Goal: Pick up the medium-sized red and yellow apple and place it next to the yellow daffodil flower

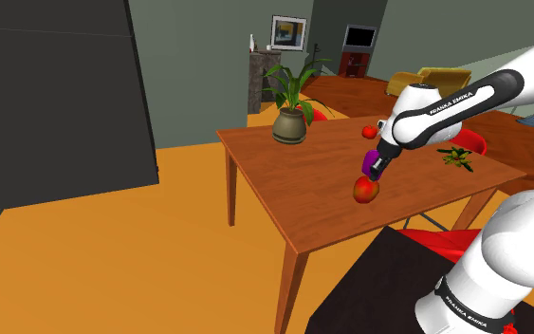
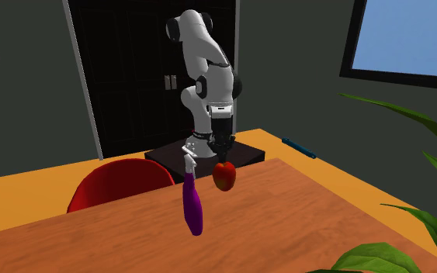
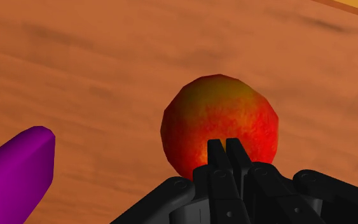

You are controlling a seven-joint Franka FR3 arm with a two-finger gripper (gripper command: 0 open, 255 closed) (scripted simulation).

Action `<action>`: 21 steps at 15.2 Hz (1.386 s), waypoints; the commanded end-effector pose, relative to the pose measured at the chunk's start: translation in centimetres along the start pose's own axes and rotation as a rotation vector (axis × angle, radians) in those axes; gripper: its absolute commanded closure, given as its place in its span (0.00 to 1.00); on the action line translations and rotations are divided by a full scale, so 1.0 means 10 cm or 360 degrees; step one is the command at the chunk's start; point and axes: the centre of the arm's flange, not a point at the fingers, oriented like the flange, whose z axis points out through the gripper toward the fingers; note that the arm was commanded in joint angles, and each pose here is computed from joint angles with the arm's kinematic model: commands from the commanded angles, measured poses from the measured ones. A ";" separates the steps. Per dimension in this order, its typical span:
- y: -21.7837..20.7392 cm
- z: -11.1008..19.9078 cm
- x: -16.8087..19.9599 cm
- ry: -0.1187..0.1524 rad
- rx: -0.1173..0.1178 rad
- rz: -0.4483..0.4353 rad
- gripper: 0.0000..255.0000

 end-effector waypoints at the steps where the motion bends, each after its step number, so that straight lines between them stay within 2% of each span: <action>1: 0.00 0.00 0.00 0.0000 0.0000 0.0000 1.00; 3: 0.00 0.00 0.00 0.0000 0.0000 0.0000 1.00; 21: 0.08 -0.94 0.12 0.0000 0.0000 0.0000 1.00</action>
